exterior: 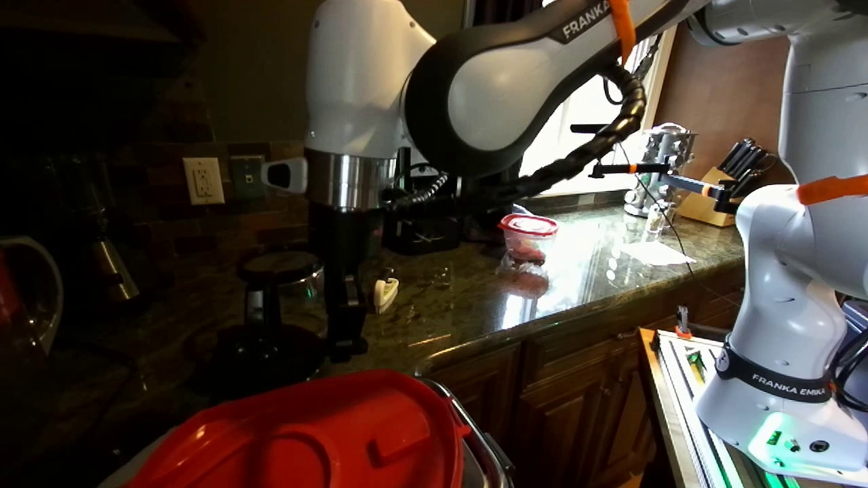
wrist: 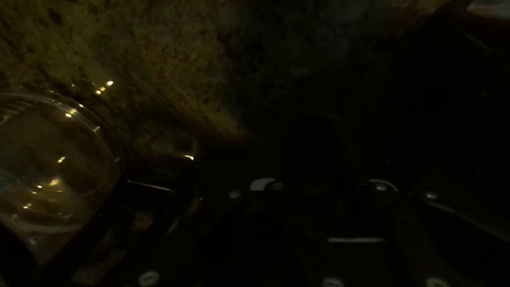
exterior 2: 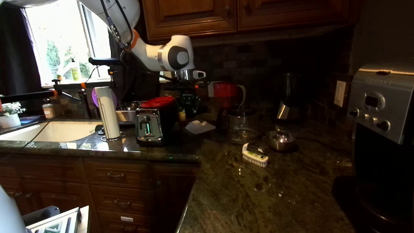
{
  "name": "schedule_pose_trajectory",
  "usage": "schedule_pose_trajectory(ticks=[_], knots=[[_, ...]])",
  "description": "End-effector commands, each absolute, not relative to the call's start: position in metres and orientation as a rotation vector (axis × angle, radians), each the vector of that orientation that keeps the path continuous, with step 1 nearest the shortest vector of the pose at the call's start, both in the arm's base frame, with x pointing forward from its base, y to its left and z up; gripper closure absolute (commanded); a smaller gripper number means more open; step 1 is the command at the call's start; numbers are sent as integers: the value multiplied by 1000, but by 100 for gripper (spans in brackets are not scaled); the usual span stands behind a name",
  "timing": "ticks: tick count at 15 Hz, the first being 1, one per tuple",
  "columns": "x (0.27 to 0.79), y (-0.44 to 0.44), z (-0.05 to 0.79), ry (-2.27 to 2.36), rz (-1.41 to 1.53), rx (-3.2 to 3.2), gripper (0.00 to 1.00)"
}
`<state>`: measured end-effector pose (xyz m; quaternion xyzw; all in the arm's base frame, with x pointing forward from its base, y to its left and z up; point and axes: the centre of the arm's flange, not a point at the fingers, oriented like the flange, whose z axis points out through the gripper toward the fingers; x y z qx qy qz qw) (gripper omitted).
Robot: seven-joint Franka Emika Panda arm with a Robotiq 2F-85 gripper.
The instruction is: Pick up the black lid and put it on the coffee jug
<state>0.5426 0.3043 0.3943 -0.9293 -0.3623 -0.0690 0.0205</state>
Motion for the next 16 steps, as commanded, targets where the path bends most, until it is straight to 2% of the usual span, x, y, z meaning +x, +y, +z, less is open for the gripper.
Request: schedule_pose_trajectory(ticks=[1, 7, 8, 9, 12, 13, 16], knots=[[525, 307, 430, -851, -334, -2972, 91], [498, 308, 467, -365, -441, -3060, 91], [498, 311, 466, -414, -415, -3061, 91], [515, 313, 470, -466, -417, -3028, 66], [510, 313, 469, -438, -415, -3036, 66], [515, 318, 465, -389, -404, -3009, 91], [527, 327, 492, -90, -538, -2986, 91]])
